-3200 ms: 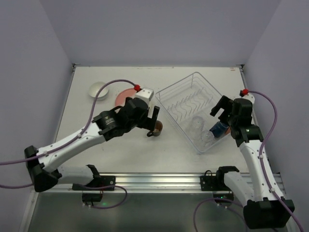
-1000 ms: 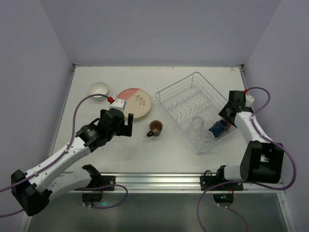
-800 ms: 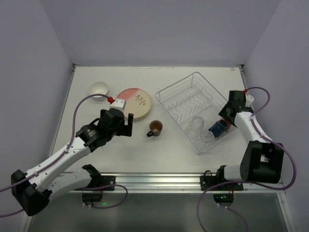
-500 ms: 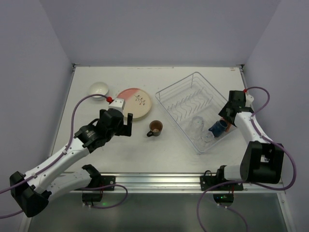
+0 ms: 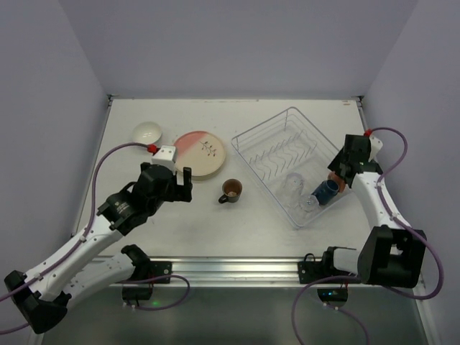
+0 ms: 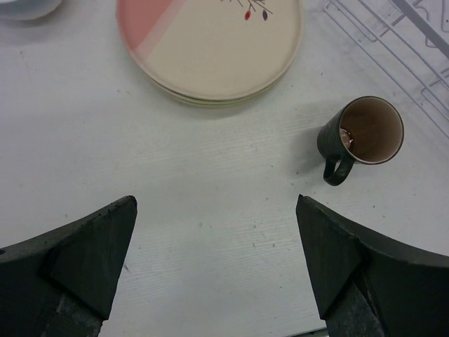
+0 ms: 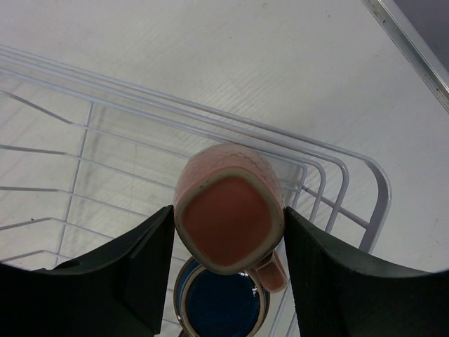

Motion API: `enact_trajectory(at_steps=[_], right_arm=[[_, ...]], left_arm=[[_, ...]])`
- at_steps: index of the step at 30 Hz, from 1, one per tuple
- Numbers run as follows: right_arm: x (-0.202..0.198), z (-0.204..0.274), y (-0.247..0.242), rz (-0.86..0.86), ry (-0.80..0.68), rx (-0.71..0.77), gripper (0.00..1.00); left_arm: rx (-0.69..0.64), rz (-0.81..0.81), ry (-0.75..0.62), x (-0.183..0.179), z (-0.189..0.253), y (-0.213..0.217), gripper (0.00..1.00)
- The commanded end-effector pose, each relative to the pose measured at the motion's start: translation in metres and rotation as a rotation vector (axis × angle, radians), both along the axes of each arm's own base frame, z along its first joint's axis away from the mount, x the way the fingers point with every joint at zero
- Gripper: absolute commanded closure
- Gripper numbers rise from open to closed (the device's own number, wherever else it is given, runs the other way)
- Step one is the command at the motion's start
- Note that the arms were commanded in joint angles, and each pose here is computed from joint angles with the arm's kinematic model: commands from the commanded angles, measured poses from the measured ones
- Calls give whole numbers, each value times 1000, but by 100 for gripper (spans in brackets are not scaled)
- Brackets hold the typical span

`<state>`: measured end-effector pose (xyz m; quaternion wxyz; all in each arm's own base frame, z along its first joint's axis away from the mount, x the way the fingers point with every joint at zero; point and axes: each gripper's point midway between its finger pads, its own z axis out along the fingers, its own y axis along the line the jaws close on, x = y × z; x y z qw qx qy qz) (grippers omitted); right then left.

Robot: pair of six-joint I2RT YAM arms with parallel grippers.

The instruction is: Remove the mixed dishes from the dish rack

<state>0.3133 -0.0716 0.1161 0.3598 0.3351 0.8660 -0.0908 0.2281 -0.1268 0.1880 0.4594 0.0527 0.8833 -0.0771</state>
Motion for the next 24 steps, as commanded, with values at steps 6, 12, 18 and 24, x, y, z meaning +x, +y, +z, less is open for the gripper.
enact_trajectory(at_steps=[6,12,18,24], right_arm=[[9,32,-6,-2,-118,-51,100],[6,51,-4,2,-176,-53,100],[6,60,-3,6,-195,-57,100],[7,74,-2,19,-230,-59,100]], left_arm=[[-48,-3,-92,2,21,0,0],[-54,-5,-95,2,22,0,0],[-56,-9,-96,2,23,-1,0],[-60,-12,-100,1,23,-1,0]])
